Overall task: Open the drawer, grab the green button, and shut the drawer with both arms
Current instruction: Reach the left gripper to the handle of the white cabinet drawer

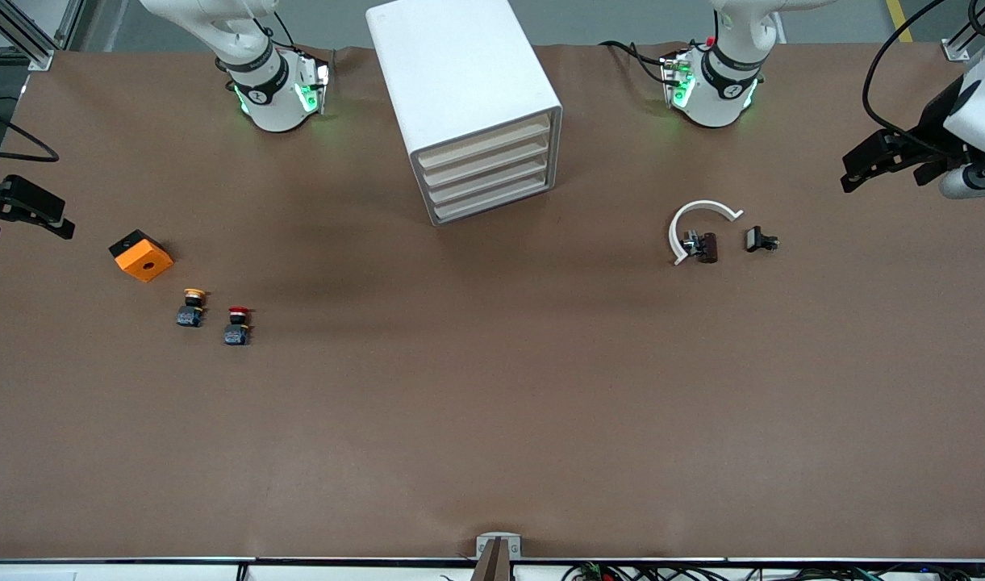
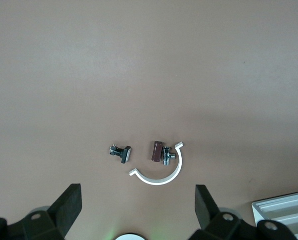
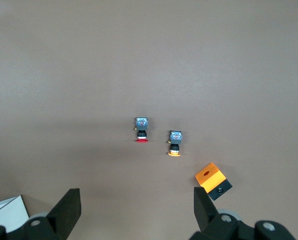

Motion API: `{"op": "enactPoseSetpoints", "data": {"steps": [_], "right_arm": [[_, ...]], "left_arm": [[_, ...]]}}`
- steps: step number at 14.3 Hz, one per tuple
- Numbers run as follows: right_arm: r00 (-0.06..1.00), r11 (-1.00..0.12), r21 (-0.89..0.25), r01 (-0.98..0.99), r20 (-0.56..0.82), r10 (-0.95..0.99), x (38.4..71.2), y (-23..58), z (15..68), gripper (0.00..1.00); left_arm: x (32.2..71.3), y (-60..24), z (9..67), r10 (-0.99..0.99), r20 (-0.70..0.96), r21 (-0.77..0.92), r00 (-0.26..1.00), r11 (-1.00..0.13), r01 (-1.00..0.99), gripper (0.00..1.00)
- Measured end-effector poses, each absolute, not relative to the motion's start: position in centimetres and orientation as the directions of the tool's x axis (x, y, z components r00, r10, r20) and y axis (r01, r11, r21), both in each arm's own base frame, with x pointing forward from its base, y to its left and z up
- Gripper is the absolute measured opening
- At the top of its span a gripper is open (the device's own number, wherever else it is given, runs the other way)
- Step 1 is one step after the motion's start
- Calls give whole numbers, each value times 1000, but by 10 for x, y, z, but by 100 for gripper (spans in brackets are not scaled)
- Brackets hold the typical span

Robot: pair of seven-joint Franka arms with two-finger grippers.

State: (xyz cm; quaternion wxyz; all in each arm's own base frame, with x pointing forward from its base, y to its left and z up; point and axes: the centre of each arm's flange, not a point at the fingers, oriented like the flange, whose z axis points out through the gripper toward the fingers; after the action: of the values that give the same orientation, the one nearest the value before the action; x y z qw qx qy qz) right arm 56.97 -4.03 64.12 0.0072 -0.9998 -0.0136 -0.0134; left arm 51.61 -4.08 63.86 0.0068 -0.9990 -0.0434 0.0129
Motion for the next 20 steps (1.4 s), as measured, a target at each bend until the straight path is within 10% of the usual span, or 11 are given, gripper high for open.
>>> {"op": "enactPoseSetpoints", "data": {"steps": [9, 20], "right_arm": [[999, -1000, -14, 27, 27, 27, 570, -40, 641, 100], [999, -1000, -14, 28, 28, 27, 570, -40, 642, 100]], "left_arm": [[547, -37, 607, 89, -83, -6, 993, -996, 89, 100], [614, -119, 372, 456, -455, -75, 765, -876, 477, 100]]}}
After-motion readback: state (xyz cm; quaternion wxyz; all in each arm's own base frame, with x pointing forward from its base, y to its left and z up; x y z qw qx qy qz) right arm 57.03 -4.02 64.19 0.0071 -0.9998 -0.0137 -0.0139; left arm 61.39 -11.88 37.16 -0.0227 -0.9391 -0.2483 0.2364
